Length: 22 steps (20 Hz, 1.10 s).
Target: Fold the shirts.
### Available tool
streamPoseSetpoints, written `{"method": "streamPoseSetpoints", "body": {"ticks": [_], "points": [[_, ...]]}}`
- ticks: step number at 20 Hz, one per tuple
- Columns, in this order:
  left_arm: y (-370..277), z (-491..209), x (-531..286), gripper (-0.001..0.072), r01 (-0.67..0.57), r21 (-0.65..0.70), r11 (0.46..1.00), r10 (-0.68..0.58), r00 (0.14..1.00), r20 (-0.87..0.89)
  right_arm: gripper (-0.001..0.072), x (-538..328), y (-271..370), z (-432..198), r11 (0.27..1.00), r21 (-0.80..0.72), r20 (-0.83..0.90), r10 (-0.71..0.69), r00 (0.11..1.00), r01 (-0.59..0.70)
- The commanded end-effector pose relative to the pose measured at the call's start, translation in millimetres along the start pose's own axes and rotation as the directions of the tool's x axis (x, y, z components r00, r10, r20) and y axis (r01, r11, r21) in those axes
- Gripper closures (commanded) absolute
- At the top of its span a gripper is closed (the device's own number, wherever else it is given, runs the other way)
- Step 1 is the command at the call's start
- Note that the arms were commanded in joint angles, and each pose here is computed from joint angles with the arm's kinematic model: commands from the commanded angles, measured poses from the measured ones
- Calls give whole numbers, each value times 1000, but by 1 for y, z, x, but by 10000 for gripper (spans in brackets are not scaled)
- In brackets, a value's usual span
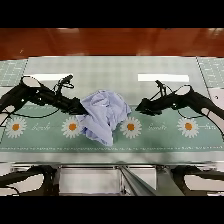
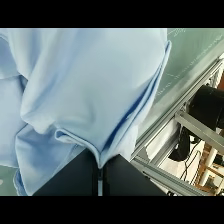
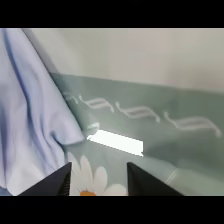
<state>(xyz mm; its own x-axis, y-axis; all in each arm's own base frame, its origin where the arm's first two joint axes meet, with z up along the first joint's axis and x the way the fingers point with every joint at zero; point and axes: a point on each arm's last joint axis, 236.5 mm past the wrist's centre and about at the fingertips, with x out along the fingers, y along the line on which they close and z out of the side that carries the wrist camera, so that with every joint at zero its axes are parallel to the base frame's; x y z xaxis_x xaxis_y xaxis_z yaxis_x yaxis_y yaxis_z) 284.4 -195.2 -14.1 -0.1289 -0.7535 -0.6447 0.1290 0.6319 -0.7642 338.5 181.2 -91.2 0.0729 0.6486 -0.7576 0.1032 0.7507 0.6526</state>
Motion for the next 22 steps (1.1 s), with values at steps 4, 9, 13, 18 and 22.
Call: {"method": "streamPoseSetpoints", "body": {"ticks": [4,9,13,18,22], "points": [[-2,2,3,685,-8,13,1000,8,1000,5,346,22,19,2,994,-27,-125,103,987,-107],[-2,3,4,685,-10,14,1000,10,1000,10,346,43,32,0,990,-68,-183,110,977,-124],[-2,3,4,685,-10,14,1000,10,1000,10,378,50,35,7,989,-85,-172,102,980,-118],[-1,5,3,685,-15,14,1000,14,1000,19,517,50,35,7,989,-92,-170,102,980,-119],[-1,6,2,685,-14,15,1000,14,1000,21,691,47,45,7,978,-131,-174,136,975,-160]]}}
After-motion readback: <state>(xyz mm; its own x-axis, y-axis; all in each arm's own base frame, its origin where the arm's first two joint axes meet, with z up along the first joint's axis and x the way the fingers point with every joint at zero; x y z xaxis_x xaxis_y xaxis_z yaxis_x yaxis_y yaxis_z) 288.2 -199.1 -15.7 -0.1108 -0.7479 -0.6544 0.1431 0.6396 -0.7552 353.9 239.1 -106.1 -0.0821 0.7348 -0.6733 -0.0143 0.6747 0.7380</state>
